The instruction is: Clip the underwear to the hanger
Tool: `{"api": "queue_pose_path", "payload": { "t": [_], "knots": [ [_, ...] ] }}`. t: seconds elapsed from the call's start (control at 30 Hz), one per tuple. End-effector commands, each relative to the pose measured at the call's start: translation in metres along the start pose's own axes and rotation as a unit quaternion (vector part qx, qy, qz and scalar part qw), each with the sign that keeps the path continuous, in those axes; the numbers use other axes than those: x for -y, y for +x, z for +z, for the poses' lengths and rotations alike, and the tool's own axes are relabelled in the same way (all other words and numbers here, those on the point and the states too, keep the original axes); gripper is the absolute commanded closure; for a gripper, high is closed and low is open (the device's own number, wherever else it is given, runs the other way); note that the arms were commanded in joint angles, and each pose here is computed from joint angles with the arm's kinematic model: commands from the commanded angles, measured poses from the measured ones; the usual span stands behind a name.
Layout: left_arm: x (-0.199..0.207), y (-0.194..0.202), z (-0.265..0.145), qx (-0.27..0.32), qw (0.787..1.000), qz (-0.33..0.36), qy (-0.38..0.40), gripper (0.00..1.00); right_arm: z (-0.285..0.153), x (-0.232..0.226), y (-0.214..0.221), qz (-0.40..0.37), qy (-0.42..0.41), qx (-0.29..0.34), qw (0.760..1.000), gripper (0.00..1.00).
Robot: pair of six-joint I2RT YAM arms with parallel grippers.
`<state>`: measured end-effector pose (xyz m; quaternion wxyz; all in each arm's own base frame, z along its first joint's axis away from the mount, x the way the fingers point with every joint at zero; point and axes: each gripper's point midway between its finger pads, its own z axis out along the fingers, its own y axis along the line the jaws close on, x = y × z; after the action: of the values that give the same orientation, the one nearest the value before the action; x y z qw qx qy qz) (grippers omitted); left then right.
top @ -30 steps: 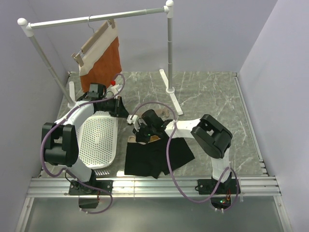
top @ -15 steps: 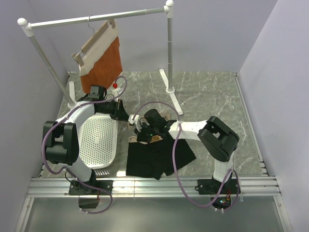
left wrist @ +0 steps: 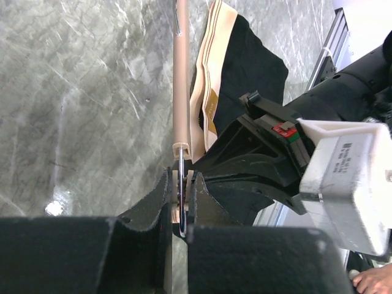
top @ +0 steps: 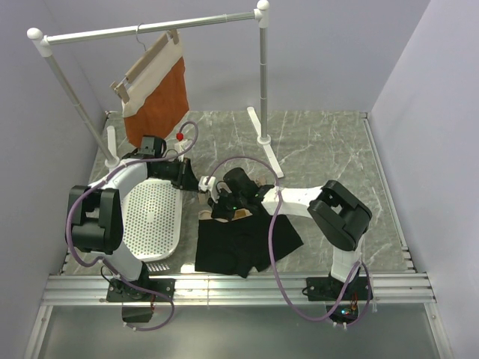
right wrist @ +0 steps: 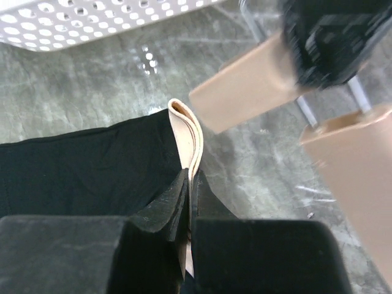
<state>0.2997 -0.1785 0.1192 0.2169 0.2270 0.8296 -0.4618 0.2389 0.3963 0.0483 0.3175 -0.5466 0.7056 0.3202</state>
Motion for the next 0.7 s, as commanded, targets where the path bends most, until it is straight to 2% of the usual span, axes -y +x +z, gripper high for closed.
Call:
{"api": "queue_pose_path", "payload": {
  "t": [0.0, 0.67],
  "knots": [
    [0.002, 0.004, 0.002, -0.001, 1.0, 0.018, 0.01, 1.0, -0.011, 0.005, -0.049, -0.022, 0.005, 0.058, 0.998, 1.0],
    [0.008, 0.013, 0.004, -0.002, 0.998, 0.05, 0.025, 1.0, -0.015, 0.016, -0.06, 0.001, -0.004, 0.066, 0.998, 1.0]
  ]
}}
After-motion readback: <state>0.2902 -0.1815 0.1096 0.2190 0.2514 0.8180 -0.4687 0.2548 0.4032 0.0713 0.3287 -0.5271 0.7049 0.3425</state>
